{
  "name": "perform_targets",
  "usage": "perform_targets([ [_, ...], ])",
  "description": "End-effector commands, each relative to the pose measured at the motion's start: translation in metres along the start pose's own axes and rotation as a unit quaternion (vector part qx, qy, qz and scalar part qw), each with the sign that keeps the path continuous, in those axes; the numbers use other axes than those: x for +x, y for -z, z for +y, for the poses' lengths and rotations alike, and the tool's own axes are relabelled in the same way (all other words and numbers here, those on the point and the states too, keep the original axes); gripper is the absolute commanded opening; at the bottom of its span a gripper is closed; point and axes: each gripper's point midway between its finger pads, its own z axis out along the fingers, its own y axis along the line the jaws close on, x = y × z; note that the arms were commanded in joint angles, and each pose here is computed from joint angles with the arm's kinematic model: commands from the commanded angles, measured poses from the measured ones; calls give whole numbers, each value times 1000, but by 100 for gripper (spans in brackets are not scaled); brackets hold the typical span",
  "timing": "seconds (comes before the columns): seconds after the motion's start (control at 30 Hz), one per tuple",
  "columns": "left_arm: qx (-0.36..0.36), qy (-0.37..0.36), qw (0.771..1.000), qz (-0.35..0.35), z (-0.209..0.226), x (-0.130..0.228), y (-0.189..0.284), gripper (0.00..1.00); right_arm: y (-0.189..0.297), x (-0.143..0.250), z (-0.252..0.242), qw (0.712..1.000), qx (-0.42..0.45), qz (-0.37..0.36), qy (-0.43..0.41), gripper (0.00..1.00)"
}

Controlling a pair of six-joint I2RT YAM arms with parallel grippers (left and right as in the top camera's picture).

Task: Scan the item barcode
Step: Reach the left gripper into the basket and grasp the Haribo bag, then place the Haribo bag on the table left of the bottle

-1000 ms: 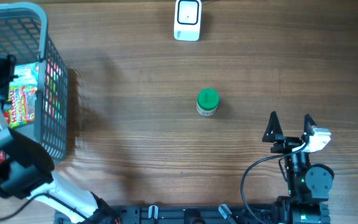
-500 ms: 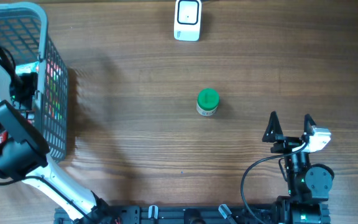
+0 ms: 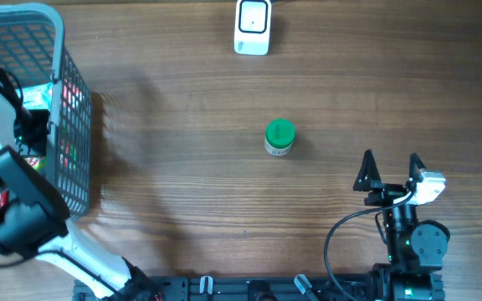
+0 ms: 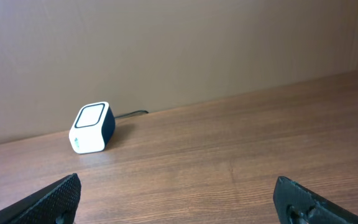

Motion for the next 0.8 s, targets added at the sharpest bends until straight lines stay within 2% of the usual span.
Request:
perform_targets([
  [0.0,133,15,988,-79,-6,-17,116,4,0,-1,-1,1000,3,-2,6,100],
  [0.07,196,21,974,-116,0,-17,172,4,0,-1,-1,1000,3,-2,5,100],
  [0.13,277,27,948,-158,18,-11,240,4,0,-1,-1,1000,3,-2,6,100],
  [0.2,338,28,923,-181,36,4,288,4,0,-1,-1,1000,3,-2,6,100],
  [0.3,452,-29,875,-169,51,57,353,4,0,-1,-1,1000,3,-2,6,100],
  [0.33,486,-69,857,-154,55,89,371,4,0,-1,-1,1000,3,-2,6,100],
  [0.37,500,-100,849,-136,56,110,376,4,0,-1,-1,1000,3,-2,5,100],
  [0.43,508,-158,840,-106,49,146,375,4,0,-1,-1,1000,3,-2,6,100],
  [0.5,487,-207,844,-89,41,176,358,4,0,-1,-1,1000,3,-2,6,100],
  [0.63,371,-323,866,-88,18,244,279,4,0,-1,-1,1000,3,-2,6,100],
  [0.77,258,-423,863,-99,4,307,201,4,0,-1,-1,1000,3,-2,6,100],
])
